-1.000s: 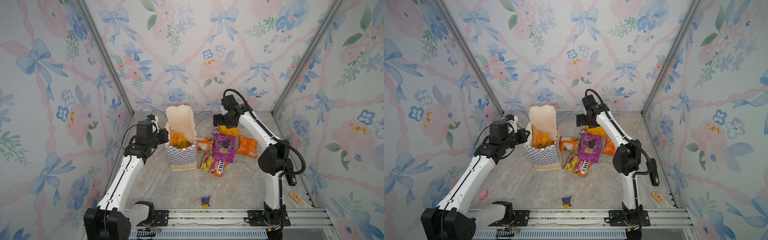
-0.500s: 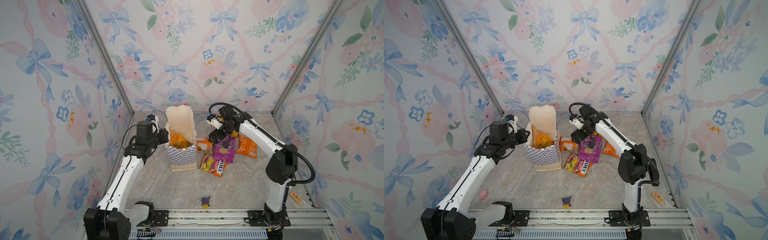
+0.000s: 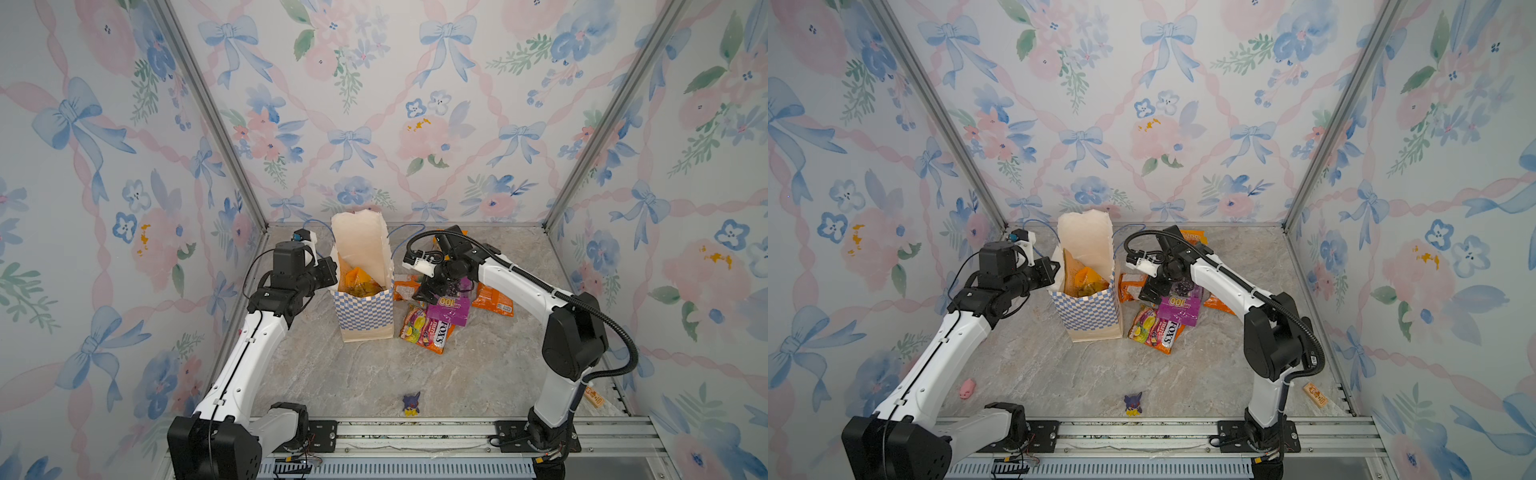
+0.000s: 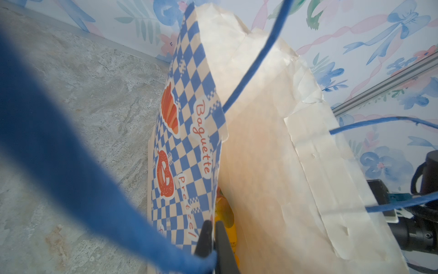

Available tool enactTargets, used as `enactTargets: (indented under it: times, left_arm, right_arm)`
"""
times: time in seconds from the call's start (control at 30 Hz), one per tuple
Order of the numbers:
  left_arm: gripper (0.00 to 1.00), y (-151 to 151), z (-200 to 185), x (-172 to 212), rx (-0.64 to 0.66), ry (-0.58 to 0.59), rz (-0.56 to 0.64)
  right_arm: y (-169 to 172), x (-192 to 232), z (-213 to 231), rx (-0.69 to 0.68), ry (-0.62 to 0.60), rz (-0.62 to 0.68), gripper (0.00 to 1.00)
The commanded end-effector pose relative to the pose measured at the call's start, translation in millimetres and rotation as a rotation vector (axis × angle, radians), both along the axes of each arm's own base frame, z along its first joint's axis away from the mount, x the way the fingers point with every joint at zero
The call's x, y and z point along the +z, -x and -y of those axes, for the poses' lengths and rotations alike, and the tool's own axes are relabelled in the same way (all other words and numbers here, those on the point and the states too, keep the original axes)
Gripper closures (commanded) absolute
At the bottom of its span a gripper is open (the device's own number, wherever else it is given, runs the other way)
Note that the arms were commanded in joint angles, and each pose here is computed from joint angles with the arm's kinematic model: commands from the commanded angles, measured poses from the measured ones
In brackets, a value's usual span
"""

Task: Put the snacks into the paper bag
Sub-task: 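Lower the right gripper and close it on the orange FOX'S candy bag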

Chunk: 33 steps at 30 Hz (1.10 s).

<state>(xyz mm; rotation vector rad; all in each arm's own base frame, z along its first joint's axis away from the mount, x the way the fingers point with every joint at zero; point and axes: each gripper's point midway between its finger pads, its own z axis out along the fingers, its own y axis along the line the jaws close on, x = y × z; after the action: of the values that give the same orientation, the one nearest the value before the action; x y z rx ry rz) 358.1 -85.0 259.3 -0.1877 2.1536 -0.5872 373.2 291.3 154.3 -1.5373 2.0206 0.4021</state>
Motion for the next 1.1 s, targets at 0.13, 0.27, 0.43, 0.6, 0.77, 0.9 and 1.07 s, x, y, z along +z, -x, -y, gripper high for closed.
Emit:
enactTargets:
  times: [0.13, 0.27, 0.43, 0.6, 0.77, 0.9, 1.07]
  left_arm:
    - [1.0, -3, -5, 4, -0.009, -0.027, 0.026]
    - [1.0, -6, -12, 4, -0.005, -0.029, 0.029]
    - [1.0, -10, -17, 2, -0.004, -0.018, 0.019]
    - [1.0, -8, -14, -3, -0.014, -0.004, 0.004]
    - [1.0, -6, -18, -3, 0.002, -0.016, 0.009]
    - [1.0, -7, -19, -1, 0.005, -0.016, 0.014]
    - [1.0, -8, -20, -2, 0.003, -0.014, 0.009]
  right_arm:
    - [-8, -17, -15, 0.093, -0.007, 0.056, 0.0]
    - [-13, -29, -18, 0.096, 0.017, 0.089, 0.0]
    - [-22, -44, -22, 0.073, 0.047, 0.1, 0.01]
    - [-26, -61, -26, 0.076, 0.08, 0.1, 0.01]
    - [-26, -77, -29, 0.093, 0.123, 0.086, 0.03]
    - [-26, -89, -32, 0.113, 0.168, 0.096, 0.03]
    - [-33, -93, -34, 0.1, 0.187, 0.125, 0.04]
